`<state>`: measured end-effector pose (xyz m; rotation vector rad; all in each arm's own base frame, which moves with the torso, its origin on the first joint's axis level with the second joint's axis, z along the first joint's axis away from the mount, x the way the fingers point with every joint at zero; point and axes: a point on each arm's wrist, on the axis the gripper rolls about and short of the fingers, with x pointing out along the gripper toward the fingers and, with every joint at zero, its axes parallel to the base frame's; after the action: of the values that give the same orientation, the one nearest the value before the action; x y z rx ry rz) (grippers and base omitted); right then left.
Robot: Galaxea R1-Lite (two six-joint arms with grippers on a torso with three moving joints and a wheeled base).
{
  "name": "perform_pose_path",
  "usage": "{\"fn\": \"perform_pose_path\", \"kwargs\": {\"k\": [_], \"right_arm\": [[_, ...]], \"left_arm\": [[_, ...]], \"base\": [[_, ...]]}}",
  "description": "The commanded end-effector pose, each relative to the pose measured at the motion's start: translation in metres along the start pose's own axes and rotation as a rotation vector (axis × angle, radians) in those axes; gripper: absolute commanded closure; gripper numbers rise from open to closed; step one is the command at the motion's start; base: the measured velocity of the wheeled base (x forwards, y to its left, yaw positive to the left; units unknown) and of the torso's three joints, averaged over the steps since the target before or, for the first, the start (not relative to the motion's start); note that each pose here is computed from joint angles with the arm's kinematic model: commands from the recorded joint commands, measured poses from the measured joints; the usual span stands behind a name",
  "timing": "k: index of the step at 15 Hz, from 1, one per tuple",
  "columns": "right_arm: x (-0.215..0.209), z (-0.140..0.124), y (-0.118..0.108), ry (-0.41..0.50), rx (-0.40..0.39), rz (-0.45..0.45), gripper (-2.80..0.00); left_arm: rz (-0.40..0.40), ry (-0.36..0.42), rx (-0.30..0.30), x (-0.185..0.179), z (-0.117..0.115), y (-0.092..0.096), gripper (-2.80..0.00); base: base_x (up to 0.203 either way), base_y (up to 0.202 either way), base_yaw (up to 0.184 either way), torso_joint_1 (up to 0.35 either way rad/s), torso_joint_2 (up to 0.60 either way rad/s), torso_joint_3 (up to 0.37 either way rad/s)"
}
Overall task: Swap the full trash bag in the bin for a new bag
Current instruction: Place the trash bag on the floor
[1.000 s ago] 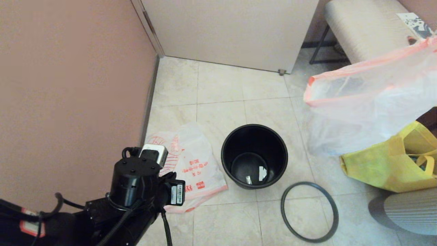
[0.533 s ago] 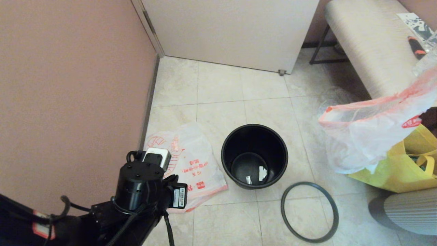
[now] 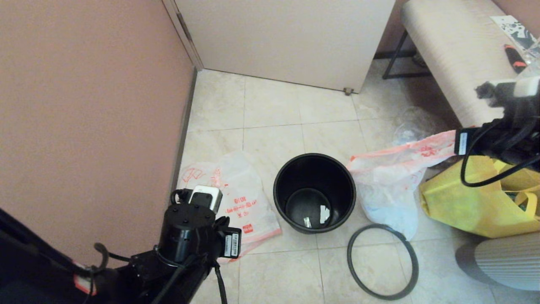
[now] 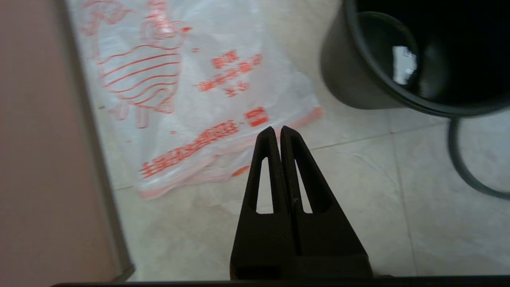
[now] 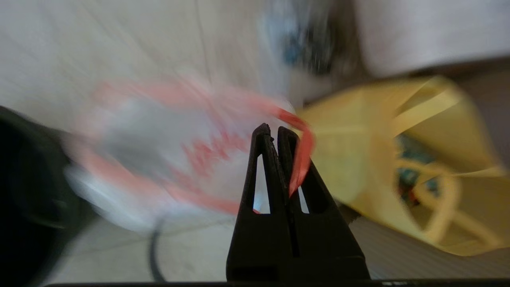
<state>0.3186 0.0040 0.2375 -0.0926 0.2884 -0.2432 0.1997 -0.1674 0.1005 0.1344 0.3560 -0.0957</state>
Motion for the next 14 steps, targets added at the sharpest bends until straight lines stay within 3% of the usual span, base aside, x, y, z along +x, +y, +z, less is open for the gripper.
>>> {"fn": "perform_pose_path", "kwargs": {"k": [1, 4, 9, 10, 14], "right_arm": [[0.061, -0.052, 0.009, 0.167, -0.043, -0.02, 0.0], [0.117, -0.103, 0.005, 0.261, -0.07, -0.054, 0.0], [0.162, -0.115, 0.007, 0.243, -0.073, -0.065, 0.0], [0.163, -0.116, 0.007, 0.244, -0.08, -0.066, -2.8], [0.137, -0.103, 0.006, 0.231, -0.047, -0.046, -2.8]], "left_arm": [[-0.013, 0.023, 0.028, 0.003, -0.01, -0.01, 0.0], [-0.01, 0.03, 0.044, 0.005, -0.013, -0.015, 0.0], [-0.006, 0.016, 0.056, 0.008, -0.008, -0.015, 0.0], [-0.006, 0.016, 0.056, 0.008, -0.008, -0.015, 0.0], [-0.005, 0.023, 0.059, 0.006, -0.01, -0.013, 0.0]], "base": [[0.0, 0.0, 0.0, 0.0, 0.0, 0.0], [0.0, 0.0, 0.0, 0.0, 0.0, 0.0], [0.0, 0.0, 0.0, 0.0, 0.0, 0.0], [0.0, 0.0, 0.0, 0.0, 0.0, 0.0], [0.0, 0.0, 0.0, 0.0, 0.0, 0.0]]}}
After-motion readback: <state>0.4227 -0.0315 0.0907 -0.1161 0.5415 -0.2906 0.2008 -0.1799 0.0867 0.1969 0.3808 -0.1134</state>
